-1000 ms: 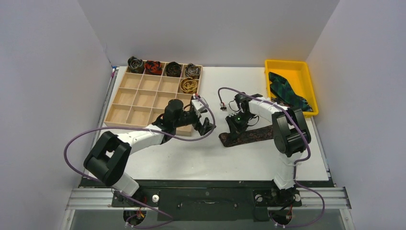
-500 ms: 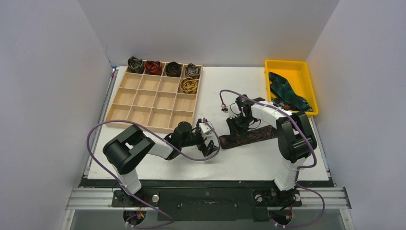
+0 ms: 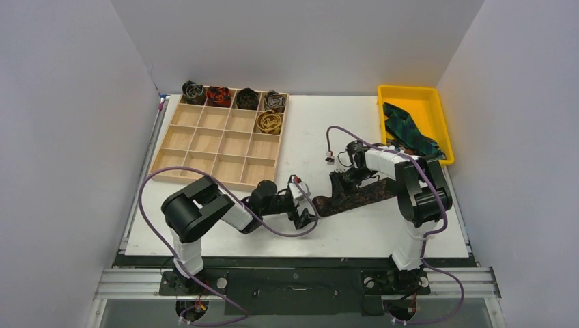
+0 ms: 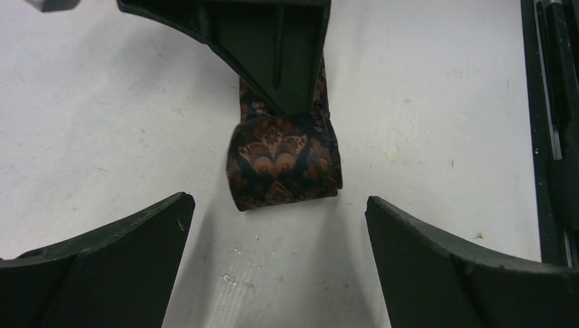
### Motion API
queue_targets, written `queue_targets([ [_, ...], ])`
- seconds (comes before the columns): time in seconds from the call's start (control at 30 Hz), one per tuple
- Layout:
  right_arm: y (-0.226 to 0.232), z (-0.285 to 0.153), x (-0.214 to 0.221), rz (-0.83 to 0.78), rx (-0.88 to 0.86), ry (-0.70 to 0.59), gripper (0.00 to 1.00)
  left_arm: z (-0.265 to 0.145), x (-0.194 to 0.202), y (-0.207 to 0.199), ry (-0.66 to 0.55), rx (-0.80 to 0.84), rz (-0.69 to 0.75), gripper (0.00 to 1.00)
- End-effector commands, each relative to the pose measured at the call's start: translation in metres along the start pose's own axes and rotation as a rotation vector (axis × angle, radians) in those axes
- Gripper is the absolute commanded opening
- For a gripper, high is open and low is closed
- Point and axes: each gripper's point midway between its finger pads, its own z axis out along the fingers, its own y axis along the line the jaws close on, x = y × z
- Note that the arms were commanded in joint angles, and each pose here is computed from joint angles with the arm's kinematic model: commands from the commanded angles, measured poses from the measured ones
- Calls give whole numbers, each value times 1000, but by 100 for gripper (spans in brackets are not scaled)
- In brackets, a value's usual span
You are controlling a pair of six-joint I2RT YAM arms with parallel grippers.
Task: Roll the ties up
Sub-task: Roll the tie at the center of the board.
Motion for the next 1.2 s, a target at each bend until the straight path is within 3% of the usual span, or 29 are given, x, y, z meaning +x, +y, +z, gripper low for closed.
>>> queue_targets([
  [0.0, -42, 10, -5, -6, 99, 1, 0, 17, -8, -10, -54, 43, 16, 98],
  [0.13, -42, 14, 0, 2, 88, 10, 0, 34, -7, -12, -53, 36, -28, 100],
  [0.37, -38, 18, -1, 26, 61, -13, 0, 56, 0, -3, -69, -35, -84, 86],
  [0.7, -28, 20, -3, 49, 12, -41, 0, 54, 32, -11, 27, 2, -58, 35],
  [0.8, -20, 8, -7, 48, -22, -63, 10, 38, 49, -8, 145, 4, 72, 19],
  [0.87, -15, -7, -11, 57, -61, -87, 20, 19, 76, -9, 302, 20, 92, 15],
  [0.93, -7, -26, -15, 61, -113, -118, 36, 9, 83, -7, 371, 35, 99, 14],
  [1.0, 5, -38, -16, 52, -162, -128, 45, 4, 84, -5, 415, 44, 89, 14],
  [1.07, 19, -47, -16, 45, -209, -142, 53, 4, 84, -5, 442, 52, 76, 14],
  [1.17, 38, -52, -19, 46, -271, -152, 57, 10, 78, -4, 445, 53, 49, 18],
])
